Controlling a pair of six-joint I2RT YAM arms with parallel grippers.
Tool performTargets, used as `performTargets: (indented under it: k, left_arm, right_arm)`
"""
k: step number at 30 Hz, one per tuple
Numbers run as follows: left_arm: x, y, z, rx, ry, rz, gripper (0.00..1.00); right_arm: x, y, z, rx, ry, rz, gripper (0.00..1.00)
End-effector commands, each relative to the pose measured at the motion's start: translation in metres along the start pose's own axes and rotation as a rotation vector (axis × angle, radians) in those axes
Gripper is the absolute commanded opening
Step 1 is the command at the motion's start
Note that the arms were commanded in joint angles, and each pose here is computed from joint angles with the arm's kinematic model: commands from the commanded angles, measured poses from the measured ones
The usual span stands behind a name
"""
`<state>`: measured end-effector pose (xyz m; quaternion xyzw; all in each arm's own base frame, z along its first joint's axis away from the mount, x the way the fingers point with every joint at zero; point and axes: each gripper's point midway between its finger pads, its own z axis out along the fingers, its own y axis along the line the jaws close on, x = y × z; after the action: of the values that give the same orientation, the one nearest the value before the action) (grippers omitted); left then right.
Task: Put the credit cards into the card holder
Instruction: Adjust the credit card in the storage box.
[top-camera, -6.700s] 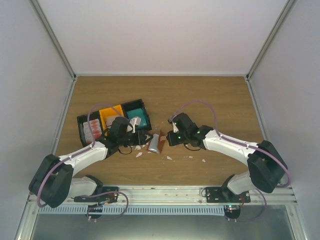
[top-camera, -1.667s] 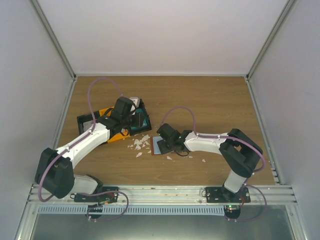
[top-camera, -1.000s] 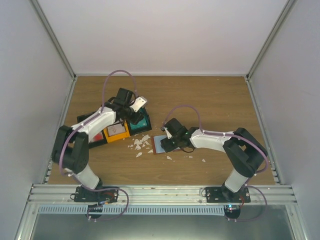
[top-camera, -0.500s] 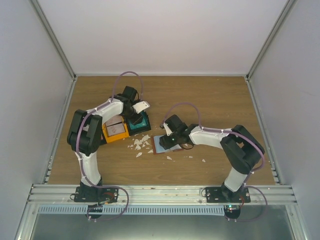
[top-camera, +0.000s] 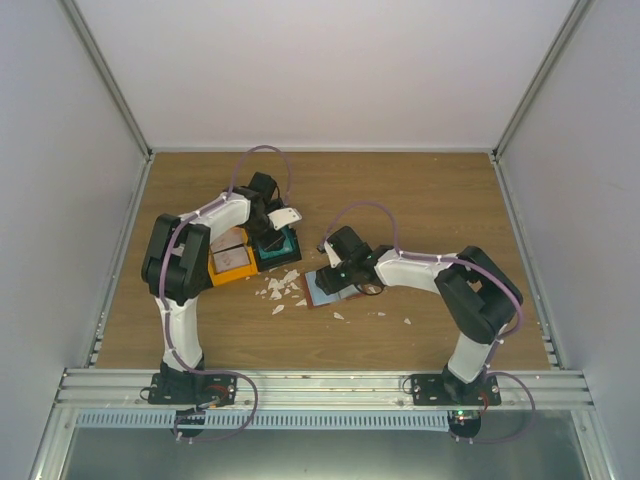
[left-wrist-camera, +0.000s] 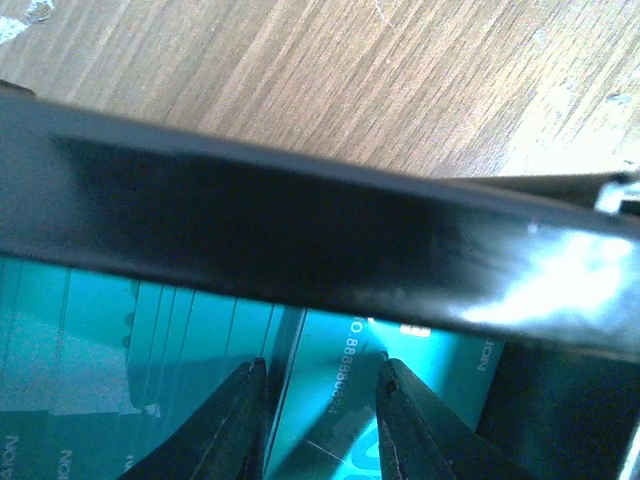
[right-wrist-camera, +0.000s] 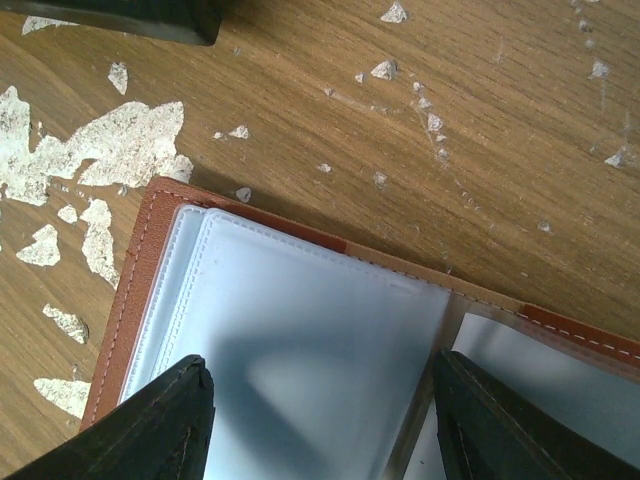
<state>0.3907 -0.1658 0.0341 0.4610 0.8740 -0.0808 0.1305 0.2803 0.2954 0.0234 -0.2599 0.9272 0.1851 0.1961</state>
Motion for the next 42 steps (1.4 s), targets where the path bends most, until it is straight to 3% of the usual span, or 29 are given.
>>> performTargets:
  k: [1,42]
  left_arm:
    - [0.001,-0.010,0.004,0.063,0.030,0.016,0.31]
    - [-0.004,-0.050,-0.027,0.214,-0.007,-0.044,0.25]
  right_arm:
    - [0.062,-0.023,0.022,0.057,0.205,0.060,0.61]
    - [0.030,0.001,0.029,-0.066,0.119,0.061,0.58]
